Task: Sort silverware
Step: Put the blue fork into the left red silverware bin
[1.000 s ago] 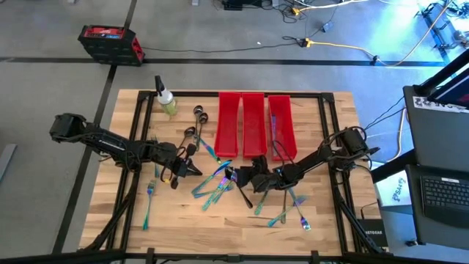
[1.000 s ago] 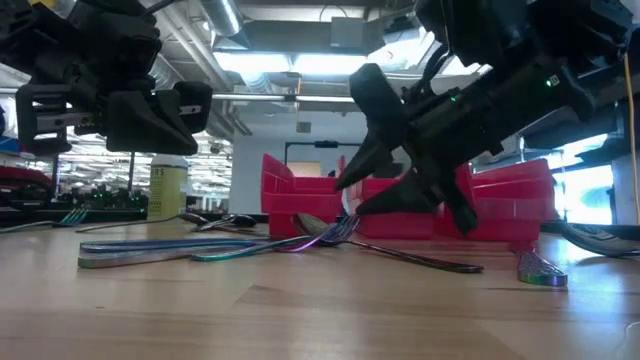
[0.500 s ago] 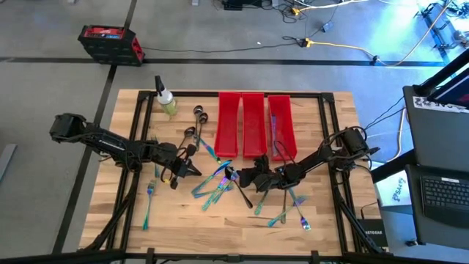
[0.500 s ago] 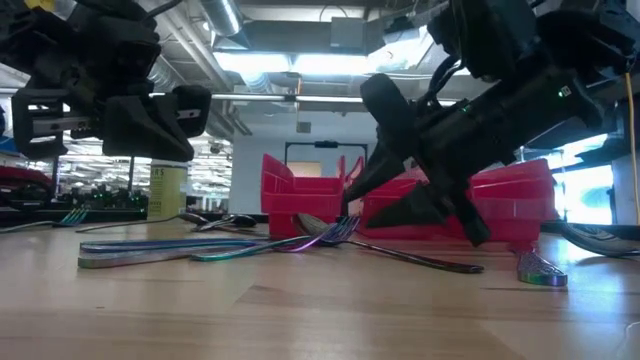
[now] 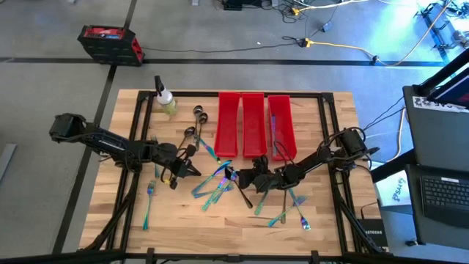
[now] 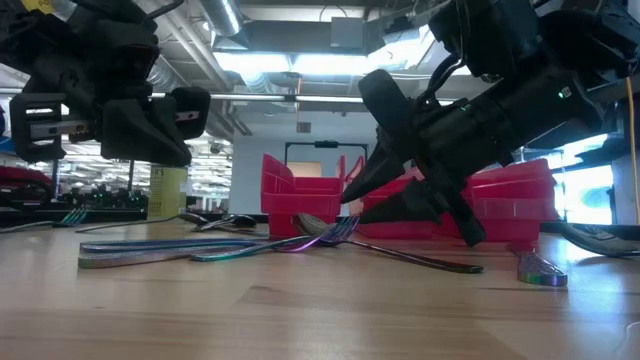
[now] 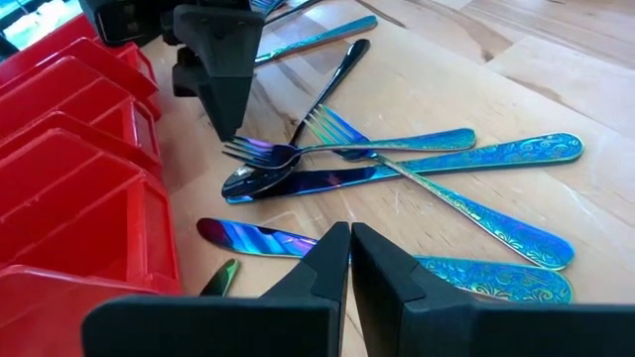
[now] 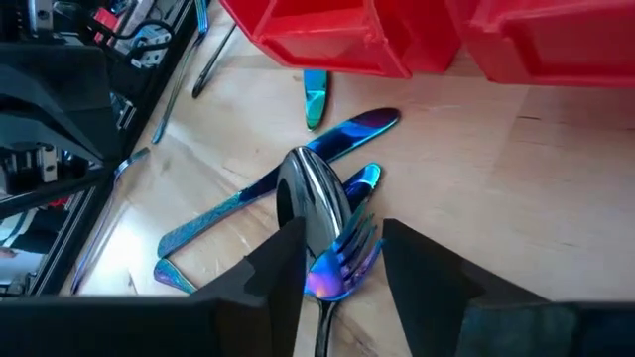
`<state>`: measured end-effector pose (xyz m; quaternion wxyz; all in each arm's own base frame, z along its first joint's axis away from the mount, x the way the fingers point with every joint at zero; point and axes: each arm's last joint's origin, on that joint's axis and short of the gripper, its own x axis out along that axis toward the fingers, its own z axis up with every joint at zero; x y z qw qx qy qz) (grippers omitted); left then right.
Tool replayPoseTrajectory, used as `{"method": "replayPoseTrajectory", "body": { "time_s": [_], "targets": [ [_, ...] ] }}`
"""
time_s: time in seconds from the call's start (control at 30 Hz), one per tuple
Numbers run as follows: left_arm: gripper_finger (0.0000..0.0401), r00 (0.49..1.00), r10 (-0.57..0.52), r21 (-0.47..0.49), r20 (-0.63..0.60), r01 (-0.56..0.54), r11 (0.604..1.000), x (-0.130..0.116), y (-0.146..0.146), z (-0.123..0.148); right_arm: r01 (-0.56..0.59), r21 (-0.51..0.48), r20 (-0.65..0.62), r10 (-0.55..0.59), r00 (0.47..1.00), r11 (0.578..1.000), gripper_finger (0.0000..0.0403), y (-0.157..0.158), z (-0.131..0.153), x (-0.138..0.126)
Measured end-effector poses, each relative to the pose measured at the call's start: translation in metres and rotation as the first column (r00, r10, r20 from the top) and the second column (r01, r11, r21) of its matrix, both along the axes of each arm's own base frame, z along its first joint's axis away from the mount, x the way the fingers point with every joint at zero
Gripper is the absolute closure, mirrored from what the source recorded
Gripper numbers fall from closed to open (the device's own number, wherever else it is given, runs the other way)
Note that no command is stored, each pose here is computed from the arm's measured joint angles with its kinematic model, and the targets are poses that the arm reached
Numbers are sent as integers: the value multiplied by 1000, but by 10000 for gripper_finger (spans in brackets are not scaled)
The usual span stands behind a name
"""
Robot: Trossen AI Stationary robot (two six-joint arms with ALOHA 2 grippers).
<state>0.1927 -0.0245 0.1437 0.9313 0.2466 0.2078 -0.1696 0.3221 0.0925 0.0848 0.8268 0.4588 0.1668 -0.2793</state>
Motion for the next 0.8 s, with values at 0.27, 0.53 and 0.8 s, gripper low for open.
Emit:
{"method": "replayPoseTrajectory", "body": {
  "time_s": [0.27, 0.53, 0.8],
  "targets": [
    [401, 1000, 0, 0, 0, 0, 1000, 0, 0, 0, -1, -4, -25, 1, 1000, 1000, 312, 0, -2, -1],
    [401, 1000, 1, -1, 0, -1, 1000, 0, 0, 0, -23, -39, -50, 21, 999, 999, 315, 0, -4, -2],
    [401, 1000, 8, -12, -5, -8, 1000, 0, 0, 0, -7, -111, -83, -3, 997, 994, 283, -4, -7, -4]
  ]
}}
